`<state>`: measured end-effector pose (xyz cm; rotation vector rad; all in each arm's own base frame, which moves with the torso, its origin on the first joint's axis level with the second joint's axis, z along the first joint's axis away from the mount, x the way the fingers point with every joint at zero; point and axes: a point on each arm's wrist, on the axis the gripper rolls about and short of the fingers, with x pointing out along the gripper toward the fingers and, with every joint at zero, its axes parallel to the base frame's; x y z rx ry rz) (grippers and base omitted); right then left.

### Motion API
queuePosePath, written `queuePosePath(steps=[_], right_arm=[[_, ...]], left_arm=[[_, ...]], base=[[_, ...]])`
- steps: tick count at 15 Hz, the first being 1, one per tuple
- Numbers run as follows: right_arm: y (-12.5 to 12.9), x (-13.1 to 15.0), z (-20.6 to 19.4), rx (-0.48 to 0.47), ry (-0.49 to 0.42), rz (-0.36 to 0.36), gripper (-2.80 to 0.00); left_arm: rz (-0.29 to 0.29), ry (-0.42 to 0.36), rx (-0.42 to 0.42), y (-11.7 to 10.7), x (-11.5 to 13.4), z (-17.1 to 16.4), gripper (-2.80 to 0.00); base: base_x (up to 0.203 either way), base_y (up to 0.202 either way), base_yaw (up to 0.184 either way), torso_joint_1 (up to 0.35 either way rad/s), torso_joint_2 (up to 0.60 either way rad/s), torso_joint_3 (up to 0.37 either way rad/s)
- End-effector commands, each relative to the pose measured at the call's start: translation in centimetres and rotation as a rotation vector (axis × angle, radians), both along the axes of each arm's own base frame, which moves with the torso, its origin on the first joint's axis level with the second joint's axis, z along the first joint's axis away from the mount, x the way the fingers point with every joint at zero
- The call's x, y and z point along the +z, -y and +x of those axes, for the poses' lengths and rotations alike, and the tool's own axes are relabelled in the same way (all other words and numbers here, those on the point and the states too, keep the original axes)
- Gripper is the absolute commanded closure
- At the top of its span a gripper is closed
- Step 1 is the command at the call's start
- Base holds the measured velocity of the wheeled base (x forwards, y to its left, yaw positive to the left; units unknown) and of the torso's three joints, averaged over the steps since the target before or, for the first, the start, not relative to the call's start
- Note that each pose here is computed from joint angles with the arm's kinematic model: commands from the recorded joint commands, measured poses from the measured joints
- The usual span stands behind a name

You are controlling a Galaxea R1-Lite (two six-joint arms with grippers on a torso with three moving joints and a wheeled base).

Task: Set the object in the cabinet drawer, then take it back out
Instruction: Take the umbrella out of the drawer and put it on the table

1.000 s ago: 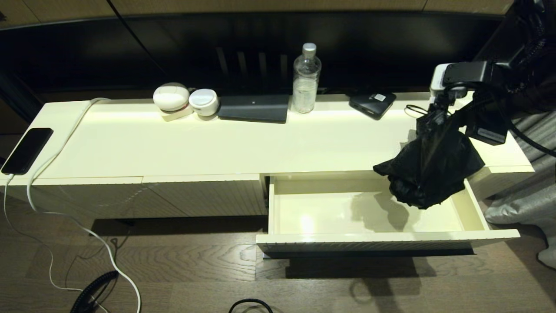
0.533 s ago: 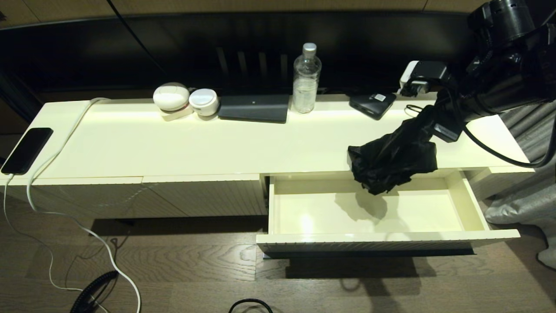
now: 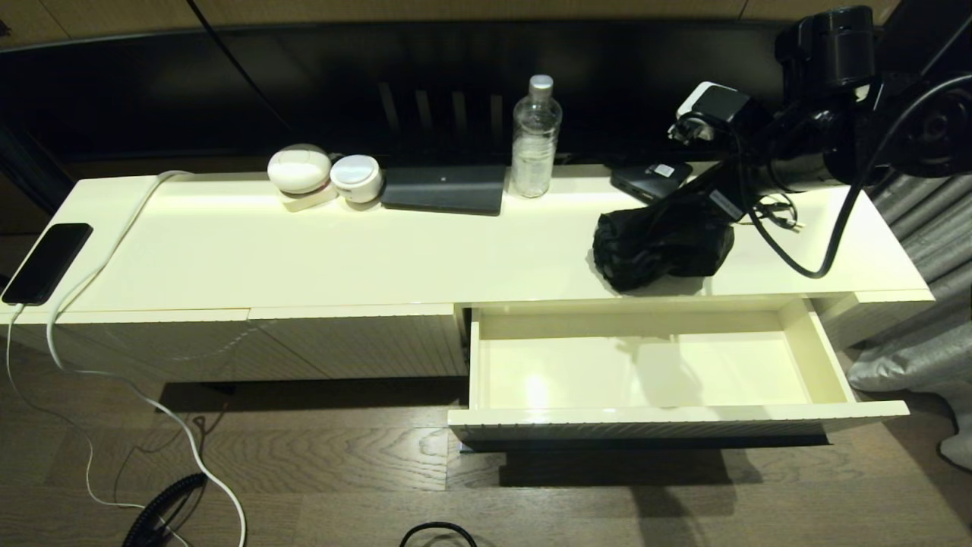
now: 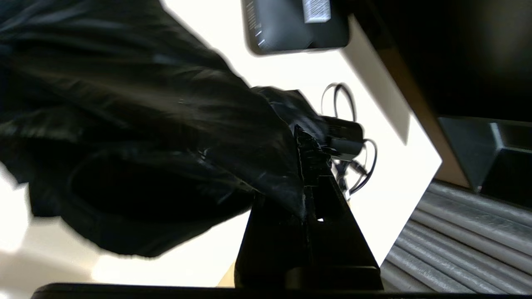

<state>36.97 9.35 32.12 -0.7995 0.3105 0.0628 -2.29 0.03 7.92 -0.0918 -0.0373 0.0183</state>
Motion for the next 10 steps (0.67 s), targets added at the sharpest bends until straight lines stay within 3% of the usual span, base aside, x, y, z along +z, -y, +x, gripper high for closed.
queuePosePath(steps=[1,3,7,8,10], right_arm=[[-0.6,-1.9,2.7,-0.042,0.046,-0.004,0.0],[-0.8,-3.0,4.3,-0.086,0.091,0.016,0.0],[-0.8,-3.5,4.6,-0.138,0.096,0.041,0.0],[-0.8,-3.5,4.6,-0.146,0.095,0.04,-2.8],[-0.7,-3.1,3.9,-0.16,0.099,0.038,-2.8]], left_arm=[[-0.001,0.002,0.001,0.0,0.0,0.0,0.0],[-0.001,0.002,0.001,0.0,0.0,0.0,0.0],[-0.001,0.0,0.001,0.0,0.0,0.0,0.0],[-0.001,0.002,0.001,0.0,0.0,0.0,0.0],[-0.001,0.002,0.001,0.0,0.0,0.0,0.0]], base=[[0.0,0.0,0.0,0.0,0.0,0.0],[0.0,0.0,0.0,0.0,0.0,0.0],[0.0,0.0,0.0,0.0,0.0,0.0],[0.0,0.0,0.0,0.0,0.0,0.0],[0.0,0.0,0.0,0.0,0.0,0.0]])
